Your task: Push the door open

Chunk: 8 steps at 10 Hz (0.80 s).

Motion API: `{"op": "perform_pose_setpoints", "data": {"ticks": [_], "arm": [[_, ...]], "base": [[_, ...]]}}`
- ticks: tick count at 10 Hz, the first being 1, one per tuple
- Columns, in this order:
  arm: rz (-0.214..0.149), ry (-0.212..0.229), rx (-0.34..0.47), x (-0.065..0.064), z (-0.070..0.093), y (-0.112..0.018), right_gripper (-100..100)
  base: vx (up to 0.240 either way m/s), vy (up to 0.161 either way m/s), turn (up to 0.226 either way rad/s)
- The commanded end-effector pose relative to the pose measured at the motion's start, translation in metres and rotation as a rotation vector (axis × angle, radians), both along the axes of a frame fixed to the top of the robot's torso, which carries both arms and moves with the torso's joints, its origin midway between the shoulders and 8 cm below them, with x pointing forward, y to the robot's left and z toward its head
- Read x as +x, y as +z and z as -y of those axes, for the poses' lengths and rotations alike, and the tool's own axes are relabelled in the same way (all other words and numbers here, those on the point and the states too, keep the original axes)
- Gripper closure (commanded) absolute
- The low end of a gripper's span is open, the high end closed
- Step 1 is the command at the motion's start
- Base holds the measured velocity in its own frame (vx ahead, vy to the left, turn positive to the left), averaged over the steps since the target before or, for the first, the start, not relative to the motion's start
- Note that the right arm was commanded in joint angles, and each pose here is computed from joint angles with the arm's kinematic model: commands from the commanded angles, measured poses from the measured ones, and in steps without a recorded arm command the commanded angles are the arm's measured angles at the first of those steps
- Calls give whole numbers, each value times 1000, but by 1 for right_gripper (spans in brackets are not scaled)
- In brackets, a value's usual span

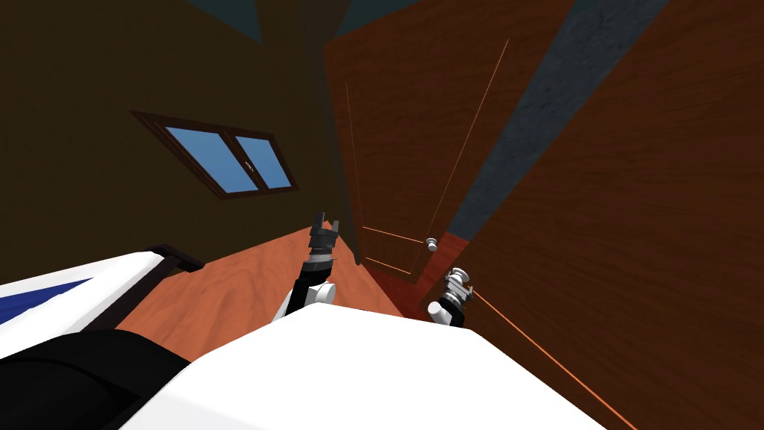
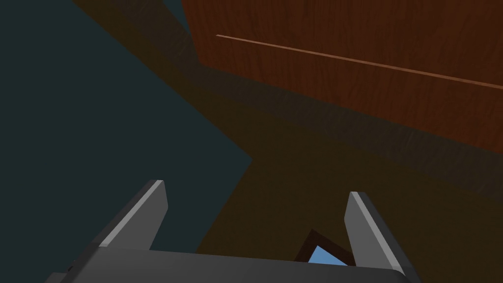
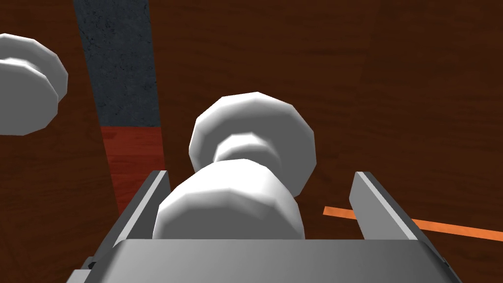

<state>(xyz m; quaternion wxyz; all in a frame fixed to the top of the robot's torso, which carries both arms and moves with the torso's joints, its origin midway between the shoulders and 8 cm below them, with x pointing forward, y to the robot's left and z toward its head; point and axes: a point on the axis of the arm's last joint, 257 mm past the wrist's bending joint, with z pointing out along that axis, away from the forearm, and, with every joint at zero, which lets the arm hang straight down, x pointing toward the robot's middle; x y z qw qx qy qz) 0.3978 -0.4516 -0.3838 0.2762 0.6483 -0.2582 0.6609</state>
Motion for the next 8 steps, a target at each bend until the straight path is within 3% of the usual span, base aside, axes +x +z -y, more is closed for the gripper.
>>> {"op": "perform_pose_setpoints", "data": {"ticks": [1, 6, 7, 8], "arm": [[-17, -59, -21, -27, 28, -4, 100], [-17, -59, -21, -27, 28, -4, 100], [-1, -67, -7, -17, 20, 3, 100], [0, -80, -8, -20, 25, 3, 100]], "base": [[-10, 3, 14], [2, -1, 5], [75, -72, 171], [72, -128, 166]]}}
